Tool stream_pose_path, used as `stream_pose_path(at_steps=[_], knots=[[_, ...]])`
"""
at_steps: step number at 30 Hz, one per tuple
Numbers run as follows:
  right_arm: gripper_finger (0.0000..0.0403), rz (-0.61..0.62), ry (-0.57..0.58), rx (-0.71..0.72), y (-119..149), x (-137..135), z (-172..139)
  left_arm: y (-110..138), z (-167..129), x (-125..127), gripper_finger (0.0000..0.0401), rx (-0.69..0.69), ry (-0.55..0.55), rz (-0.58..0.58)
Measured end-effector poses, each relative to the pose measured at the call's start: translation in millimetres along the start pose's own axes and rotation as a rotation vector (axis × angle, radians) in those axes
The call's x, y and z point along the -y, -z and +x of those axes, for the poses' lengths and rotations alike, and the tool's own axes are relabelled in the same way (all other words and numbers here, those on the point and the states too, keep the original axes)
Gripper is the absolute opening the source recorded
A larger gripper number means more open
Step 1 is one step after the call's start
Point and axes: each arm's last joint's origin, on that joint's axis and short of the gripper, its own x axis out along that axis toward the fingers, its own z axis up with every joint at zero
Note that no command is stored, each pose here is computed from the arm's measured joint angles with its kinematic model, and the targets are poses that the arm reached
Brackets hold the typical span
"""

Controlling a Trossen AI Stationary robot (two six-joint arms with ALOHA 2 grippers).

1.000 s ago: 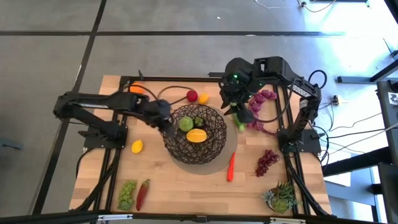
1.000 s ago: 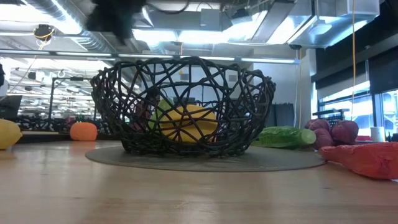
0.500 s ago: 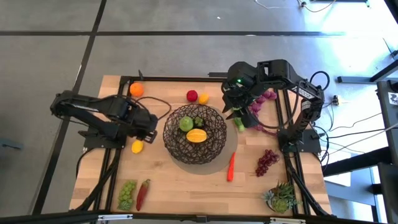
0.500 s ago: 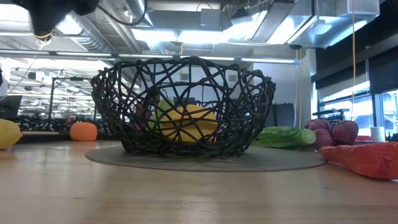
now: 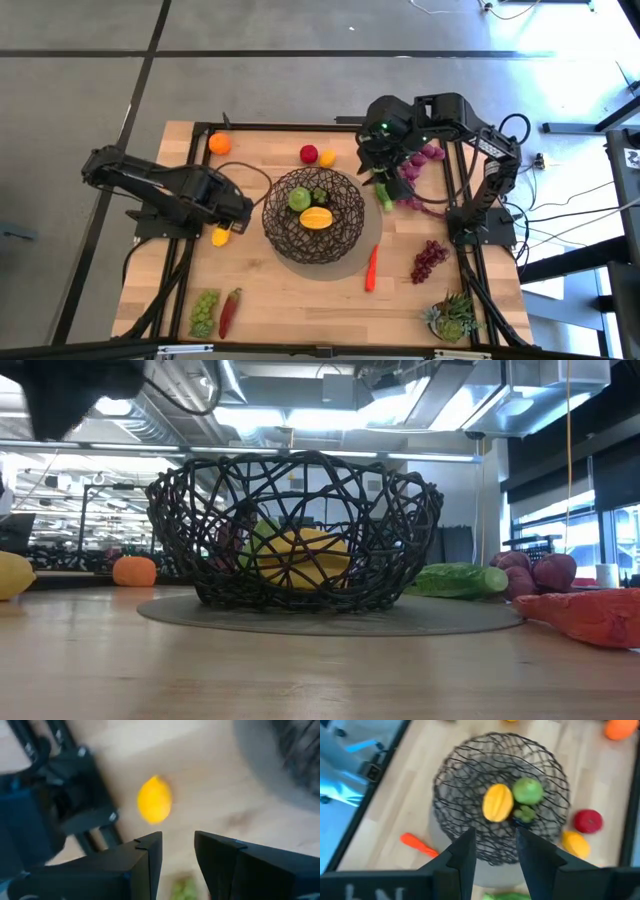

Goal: Build produce basket
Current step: Put the orange into the wire basket

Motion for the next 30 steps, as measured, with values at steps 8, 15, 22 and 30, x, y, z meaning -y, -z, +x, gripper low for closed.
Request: stream_pose_path(at_steps=[8,15,22,30], knots=[[0.0133,0.029,0.058,-0.017,4.1,10.0,-2.7,-61.0,-8.9,-2.5,0.0102,0.259,0.158,-0.058],[0.0133,0.023,0.066,-0.018,5.7,13.5,-3.8,-119.4,-10.5,-33.3,0.0102,0.351,0.115,-0.237],[0.0133,0.033,0.107,0.017,4.5,28.0,-2.3,-158.3,-7.3,-71.1,0.0102,0.37,0.029,-0.414],[0.0133,0.058,0.278,0.052,3.3,55.2,7.8,-201.3,11.2,-95.4,0.0102,0.322,-0.013,-0.336]])
